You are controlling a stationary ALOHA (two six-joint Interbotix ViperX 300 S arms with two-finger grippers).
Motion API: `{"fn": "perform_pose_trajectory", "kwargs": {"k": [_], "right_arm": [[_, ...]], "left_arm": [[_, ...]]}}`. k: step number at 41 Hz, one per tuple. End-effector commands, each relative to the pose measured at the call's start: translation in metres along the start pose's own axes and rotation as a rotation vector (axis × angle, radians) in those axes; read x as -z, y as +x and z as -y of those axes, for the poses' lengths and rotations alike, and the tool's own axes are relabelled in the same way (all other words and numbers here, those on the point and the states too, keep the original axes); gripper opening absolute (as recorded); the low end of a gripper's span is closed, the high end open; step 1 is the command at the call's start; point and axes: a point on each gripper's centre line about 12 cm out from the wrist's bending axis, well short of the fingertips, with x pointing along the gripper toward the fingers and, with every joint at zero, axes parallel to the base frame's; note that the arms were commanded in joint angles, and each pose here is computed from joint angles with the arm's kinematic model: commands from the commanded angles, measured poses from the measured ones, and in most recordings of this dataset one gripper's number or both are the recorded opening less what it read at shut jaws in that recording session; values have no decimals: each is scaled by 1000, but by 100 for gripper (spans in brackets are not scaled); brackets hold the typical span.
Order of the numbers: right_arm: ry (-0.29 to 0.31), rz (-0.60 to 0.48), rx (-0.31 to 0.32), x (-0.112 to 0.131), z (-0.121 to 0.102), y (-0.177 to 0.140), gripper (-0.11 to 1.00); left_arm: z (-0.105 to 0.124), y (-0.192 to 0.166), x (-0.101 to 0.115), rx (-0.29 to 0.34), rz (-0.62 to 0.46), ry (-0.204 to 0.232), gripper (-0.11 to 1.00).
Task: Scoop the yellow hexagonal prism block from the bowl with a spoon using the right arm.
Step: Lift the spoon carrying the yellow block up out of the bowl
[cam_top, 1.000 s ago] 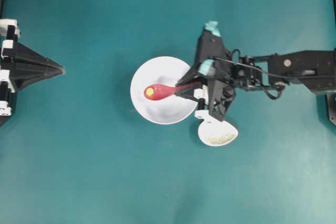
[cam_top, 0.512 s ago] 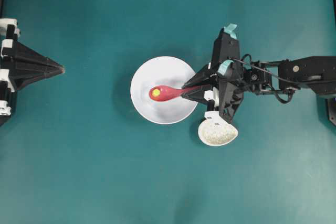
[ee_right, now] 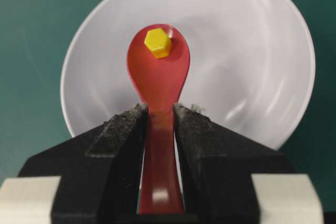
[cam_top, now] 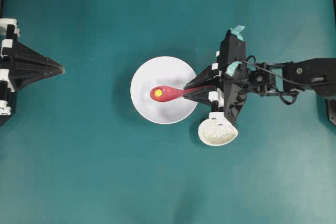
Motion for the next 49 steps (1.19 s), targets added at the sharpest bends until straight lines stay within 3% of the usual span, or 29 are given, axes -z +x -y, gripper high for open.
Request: {"fn": "perform_pose_trajectory", "kwargs": {"k": [1, 19, 49], "right_arm": [[-10, 81, -30, -19, -8, -6, 25], [-84, 241, -78, -80, -27, -45, 25], [-100, 266, -81, -91, -30, -48, 25]], "left_arm": [[1, 1, -13, 3, 35, 0, -1], [1, 1, -16, 4, 47, -2, -1], [2, 1, -20, 7, 78, 0, -1]]}}
